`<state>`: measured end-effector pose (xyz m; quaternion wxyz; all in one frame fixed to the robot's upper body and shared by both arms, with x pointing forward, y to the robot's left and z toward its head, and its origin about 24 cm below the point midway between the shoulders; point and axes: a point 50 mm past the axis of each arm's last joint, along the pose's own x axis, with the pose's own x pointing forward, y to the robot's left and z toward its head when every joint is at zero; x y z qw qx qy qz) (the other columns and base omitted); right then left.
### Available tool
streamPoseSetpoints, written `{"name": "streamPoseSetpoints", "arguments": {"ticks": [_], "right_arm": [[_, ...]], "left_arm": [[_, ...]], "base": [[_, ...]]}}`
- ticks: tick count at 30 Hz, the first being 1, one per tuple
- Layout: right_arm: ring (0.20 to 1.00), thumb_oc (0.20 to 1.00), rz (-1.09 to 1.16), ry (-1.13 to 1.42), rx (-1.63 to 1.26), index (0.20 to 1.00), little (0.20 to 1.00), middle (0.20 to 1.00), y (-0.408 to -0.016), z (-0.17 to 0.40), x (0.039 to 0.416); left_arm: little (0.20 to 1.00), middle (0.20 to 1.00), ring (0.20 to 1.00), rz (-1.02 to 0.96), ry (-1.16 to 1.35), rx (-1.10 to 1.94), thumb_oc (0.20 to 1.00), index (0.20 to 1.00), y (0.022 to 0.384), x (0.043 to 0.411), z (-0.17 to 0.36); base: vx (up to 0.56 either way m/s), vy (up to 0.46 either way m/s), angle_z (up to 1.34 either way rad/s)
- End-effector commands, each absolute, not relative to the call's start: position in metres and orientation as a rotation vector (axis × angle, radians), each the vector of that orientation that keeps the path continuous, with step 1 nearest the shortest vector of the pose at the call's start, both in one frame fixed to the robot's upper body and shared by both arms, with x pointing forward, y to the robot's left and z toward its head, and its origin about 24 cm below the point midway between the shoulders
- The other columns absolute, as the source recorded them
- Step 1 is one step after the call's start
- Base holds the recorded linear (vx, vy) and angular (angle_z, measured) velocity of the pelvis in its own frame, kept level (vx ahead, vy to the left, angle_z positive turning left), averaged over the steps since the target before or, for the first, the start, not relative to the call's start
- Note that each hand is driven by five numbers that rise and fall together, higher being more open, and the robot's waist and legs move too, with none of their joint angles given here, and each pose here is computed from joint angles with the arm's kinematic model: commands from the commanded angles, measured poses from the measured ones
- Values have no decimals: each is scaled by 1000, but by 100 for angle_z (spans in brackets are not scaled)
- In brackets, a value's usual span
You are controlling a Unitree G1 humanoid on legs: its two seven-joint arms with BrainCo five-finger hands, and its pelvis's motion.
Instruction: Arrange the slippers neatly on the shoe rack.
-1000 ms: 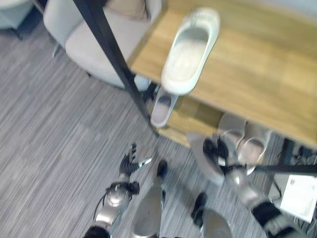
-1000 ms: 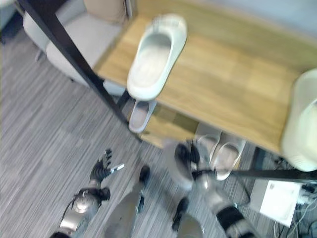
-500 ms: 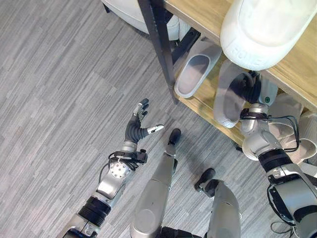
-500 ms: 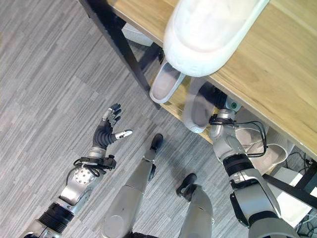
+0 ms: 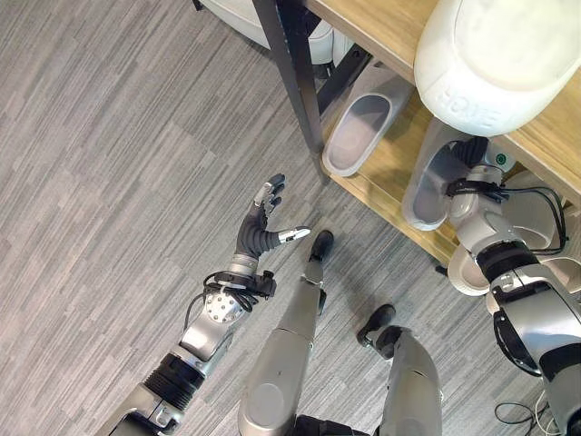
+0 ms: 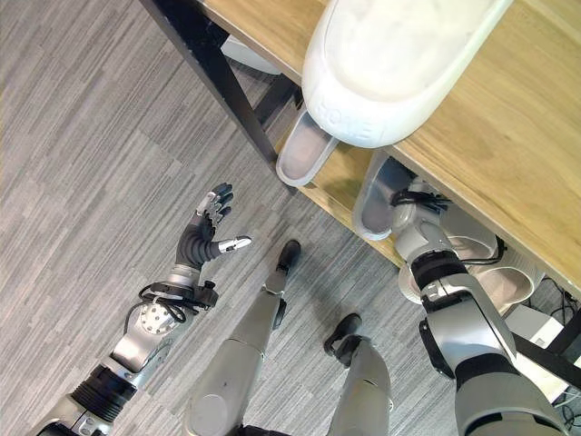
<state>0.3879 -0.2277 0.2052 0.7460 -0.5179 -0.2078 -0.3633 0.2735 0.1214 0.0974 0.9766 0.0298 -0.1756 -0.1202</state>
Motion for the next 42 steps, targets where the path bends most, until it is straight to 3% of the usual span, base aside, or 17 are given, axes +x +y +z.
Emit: {"name": "streamPoseSetpoints", "arguments": {"ticks": [1, 10, 15, 24, 32, 42], "right_arm": [[1000, 1000, -798, -492, -1162, 1000, 1000, 1000, -232, 206, 384], [1000, 1000, -767, -525, -840, 1000, 1000, 1000, -207, 188, 374], [1000, 1000, -647, -253, -277, 1000, 1000, 1000, -182, 117, 363], [1000, 1000, -504, -145, 176, 1000, 1000, 1000, -172, 115, 378], [1000, 1000, -360, -295, 362, 1000, 1000, 1000, -157, 168, 391], [1000, 1000, -305, -180, 312, 1000, 1000, 1000, -149, 111, 364]], "left_arm": [[1000, 1000, 1000, -310, -420, -15, 1000, 1000, 108, 266, 107], [1000, 1000, 1000, -323, -363, -7, 1000, 1000, 104, 266, 95], [1000, 1000, 1000, -273, -307, -7, 1000, 1000, 111, 270, 86], [1000, 1000, 1000, -284, -254, 7, 1000, 1000, 115, 272, 76], [1000, 1000, 1000, -346, -252, 40, 1000, 1000, 106, 273, 76], [1000, 1000, 1000, -322, -214, 51, 1000, 1000, 117, 271, 70]], "base": [[0, 0, 0], [-16, 28, -6], [31, -21, -10], [-5, -22, -3], [35, -52, 8], [-15, -25, -5]]}}
